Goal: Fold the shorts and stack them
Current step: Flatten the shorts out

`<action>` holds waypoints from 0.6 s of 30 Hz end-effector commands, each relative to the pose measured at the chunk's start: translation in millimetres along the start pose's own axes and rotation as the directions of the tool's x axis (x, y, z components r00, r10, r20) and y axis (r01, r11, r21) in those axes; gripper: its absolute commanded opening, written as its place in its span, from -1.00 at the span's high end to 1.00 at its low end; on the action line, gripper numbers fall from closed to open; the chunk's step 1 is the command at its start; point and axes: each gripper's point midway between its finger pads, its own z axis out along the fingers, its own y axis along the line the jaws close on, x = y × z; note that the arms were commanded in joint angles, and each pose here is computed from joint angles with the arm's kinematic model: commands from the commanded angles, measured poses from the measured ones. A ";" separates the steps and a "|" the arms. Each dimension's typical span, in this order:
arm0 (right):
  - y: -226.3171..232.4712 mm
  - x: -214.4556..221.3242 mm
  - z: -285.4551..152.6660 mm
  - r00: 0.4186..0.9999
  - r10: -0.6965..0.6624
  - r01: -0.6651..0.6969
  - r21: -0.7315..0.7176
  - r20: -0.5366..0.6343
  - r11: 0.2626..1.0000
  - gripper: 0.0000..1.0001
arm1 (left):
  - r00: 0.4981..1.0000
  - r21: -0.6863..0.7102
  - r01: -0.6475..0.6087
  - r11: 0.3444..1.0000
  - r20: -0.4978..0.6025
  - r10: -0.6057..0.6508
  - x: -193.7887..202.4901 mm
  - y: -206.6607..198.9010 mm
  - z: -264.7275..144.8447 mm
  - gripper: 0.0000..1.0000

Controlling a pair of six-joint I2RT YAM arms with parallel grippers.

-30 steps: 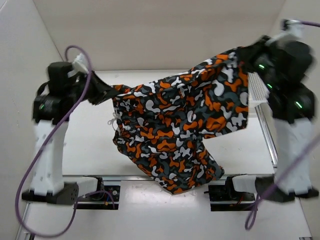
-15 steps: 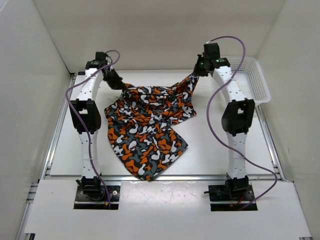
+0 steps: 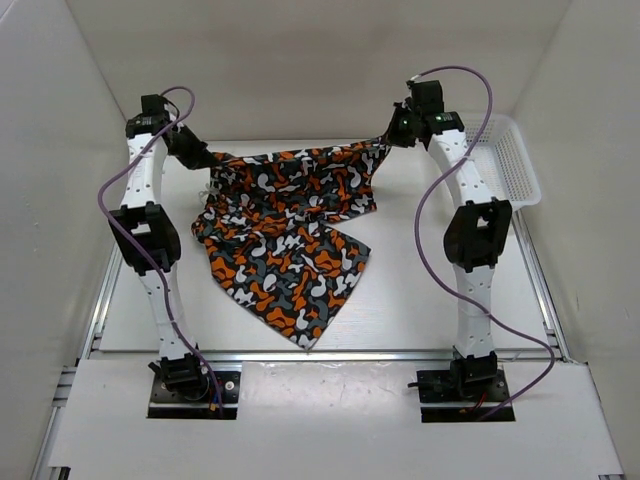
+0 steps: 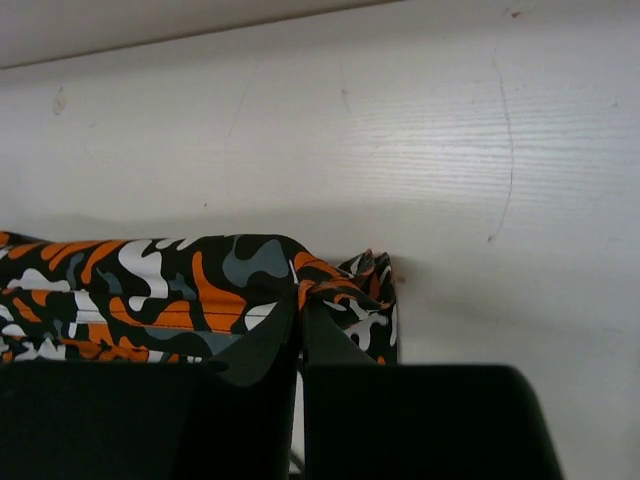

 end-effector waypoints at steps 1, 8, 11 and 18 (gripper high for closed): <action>-2.0 -60.9 -81.3 0.982 -0.083 0.082 0.011 0.167 0.997 1.00 | 0.987 0.052 -0.052 0.997 0.152 0.044 -30.7 -20.6 -58.8 0.80; 50.7 11.7 -117.3 0.979 -0.202 0.205 -0.130 0.029 0.970 1.00 | 0.990 0.088 -0.060 0.994 0.132 0.048 -35.8 -24.0 -44.7 0.80; 61.7 55.9 -132.3 0.968 -0.249 0.244 -0.116 -0.029 0.963 1.00 | 0.989 0.085 -0.078 0.993 0.134 0.066 -35.9 -23.2 -44.7 0.80; 116.1 155.8 -173.4 0.904 -0.420 0.396 -0.208 -0.082 0.894 1.00 | 0.987 0.068 -0.092 0.993 0.137 0.082 -32.4 -13.1 -58.1 0.80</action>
